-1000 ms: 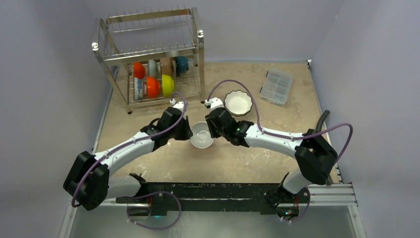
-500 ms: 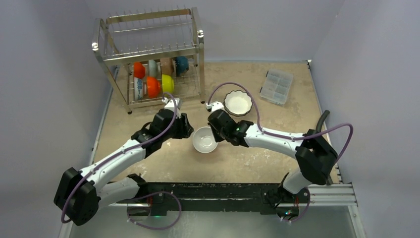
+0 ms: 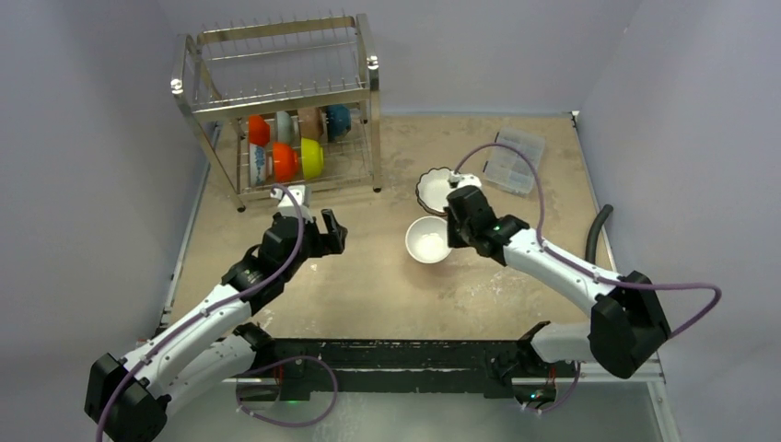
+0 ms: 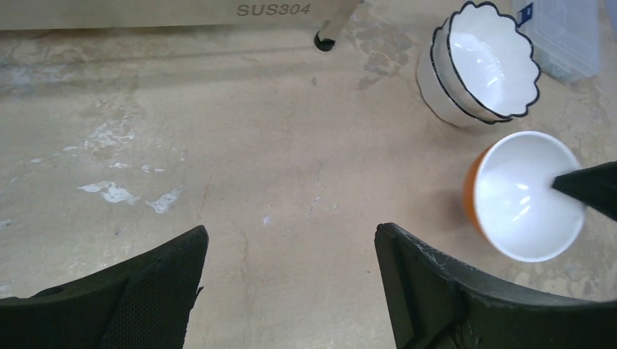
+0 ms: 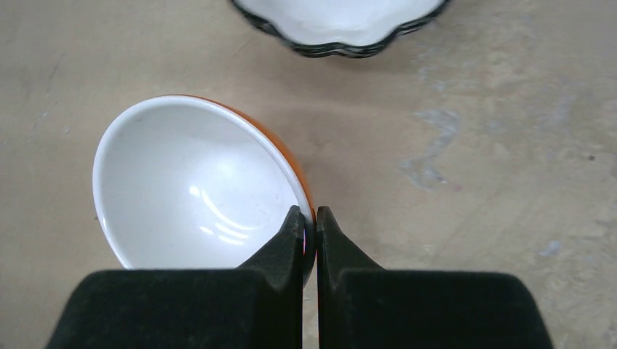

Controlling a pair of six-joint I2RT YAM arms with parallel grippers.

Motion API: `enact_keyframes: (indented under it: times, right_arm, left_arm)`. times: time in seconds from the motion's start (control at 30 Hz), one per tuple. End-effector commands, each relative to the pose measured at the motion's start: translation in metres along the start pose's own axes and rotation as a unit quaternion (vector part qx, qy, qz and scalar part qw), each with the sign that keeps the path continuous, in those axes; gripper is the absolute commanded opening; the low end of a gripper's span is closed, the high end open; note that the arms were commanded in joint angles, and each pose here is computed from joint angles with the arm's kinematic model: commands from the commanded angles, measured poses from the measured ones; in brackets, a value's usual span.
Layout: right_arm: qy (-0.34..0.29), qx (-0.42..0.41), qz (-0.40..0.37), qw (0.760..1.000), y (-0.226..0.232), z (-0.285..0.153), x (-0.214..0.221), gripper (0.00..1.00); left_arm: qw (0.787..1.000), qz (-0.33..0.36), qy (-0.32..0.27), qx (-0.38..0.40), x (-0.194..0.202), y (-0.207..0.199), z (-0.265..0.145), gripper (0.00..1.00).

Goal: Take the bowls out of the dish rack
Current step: Place the bowl at the center of the board.

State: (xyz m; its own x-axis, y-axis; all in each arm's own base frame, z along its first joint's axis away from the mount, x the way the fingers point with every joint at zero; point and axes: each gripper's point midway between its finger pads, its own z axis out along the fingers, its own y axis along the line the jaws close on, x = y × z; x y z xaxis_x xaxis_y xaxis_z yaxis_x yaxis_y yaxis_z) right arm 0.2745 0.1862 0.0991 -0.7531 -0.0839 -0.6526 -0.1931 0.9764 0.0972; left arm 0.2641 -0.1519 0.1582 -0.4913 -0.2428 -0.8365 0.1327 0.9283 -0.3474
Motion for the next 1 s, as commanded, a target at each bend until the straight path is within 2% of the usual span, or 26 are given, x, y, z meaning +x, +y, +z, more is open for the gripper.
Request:
enact_keyframes:
  times: [0.0,0.23,0.4,0.63,0.77,0.9,0.97]
  right_arm:
    - [-0.006,0.009,0.037,0.999,-0.031,-0.004,-0.007,0.00]
    - [-0.021,0.048,0.119,0.991,-0.096,-0.005,-0.019,0.00]
    - [-0.027,0.076,0.197,0.977,-0.142,0.001,-0.019,0.00]
    - [-0.023,0.080,0.282,0.956,-0.174,0.016,-0.014,0.00]
    - [-0.016,0.084,0.299,0.950,-0.184,0.023,-0.011,0.00]
    - [-0.008,0.092,0.302,0.949,-0.189,0.030,-0.007,0.08]
    - [-0.006,0.092,0.303,0.948,-0.190,0.031,-0.005,0.15]
  left_arm:
    - [0.999,-0.005,-0.037,-0.029,-0.006,0.014,0.001,0.84]
    - [0.998,-0.002,-0.041,-0.040,0.000,0.021,0.005,0.85]
    - [0.998,0.000,-0.046,-0.042,0.001,0.024,0.006,0.85]
    - [0.998,0.000,-0.052,-0.037,0.001,0.023,0.005,0.85]
    - [0.998,-0.001,-0.055,-0.036,0.001,0.024,0.005,0.85]
    - [0.998,0.001,-0.055,-0.039,0.002,0.025,0.006,0.85]
    - [0.998,0.001,-0.055,-0.040,0.002,0.026,0.006,0.85]
